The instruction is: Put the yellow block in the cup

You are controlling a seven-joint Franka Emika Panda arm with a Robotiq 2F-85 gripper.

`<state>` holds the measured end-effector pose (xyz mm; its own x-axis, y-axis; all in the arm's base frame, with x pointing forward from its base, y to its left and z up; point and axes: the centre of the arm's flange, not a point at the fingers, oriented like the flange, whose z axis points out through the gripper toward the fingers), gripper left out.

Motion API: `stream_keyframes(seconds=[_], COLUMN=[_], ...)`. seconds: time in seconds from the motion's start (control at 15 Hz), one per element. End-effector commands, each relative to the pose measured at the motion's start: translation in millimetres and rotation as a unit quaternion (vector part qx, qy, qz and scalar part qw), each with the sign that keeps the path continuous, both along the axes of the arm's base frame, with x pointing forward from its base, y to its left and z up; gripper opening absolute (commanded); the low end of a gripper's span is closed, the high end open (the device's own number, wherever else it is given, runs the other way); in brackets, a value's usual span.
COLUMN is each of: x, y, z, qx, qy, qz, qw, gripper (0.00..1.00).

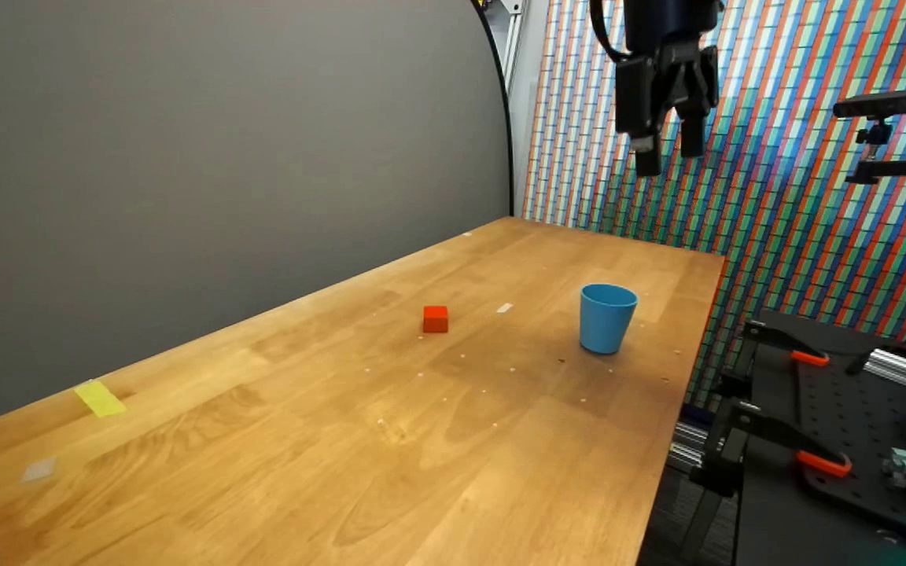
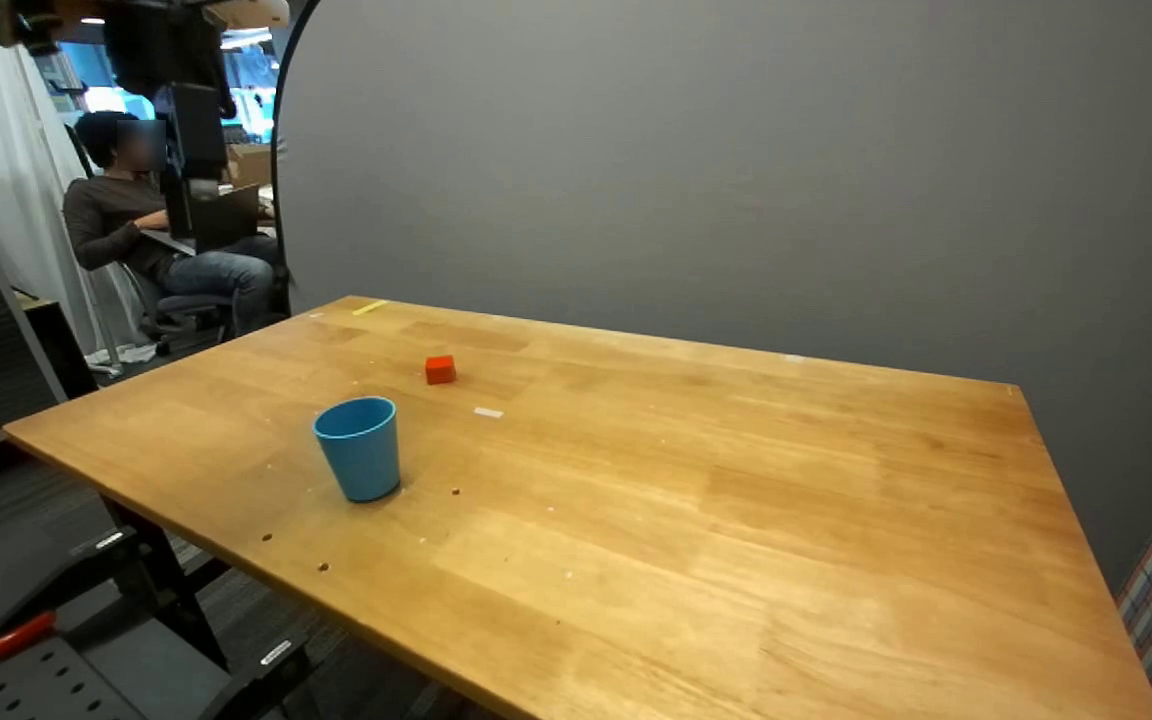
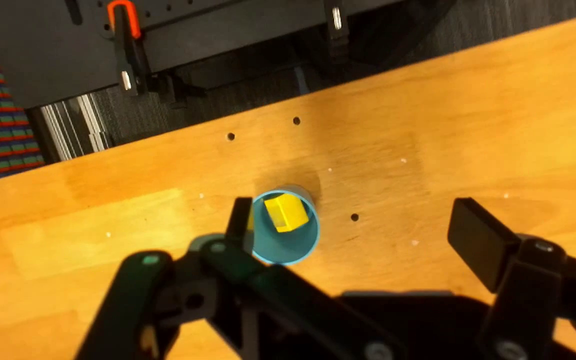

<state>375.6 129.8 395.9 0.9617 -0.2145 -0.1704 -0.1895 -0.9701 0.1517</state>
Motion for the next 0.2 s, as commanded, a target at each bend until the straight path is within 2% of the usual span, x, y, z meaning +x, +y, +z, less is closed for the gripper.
stream_keyframes(seconds=[0.0,0.13], x=[-3,-6], y=[6,11], z=[13,24], qx=[0.002,0.003], qy=[0.002,0.001], qz=[0.018,0.034], qw=[0.9998,0.9994], gripper=[1.0,1.0])
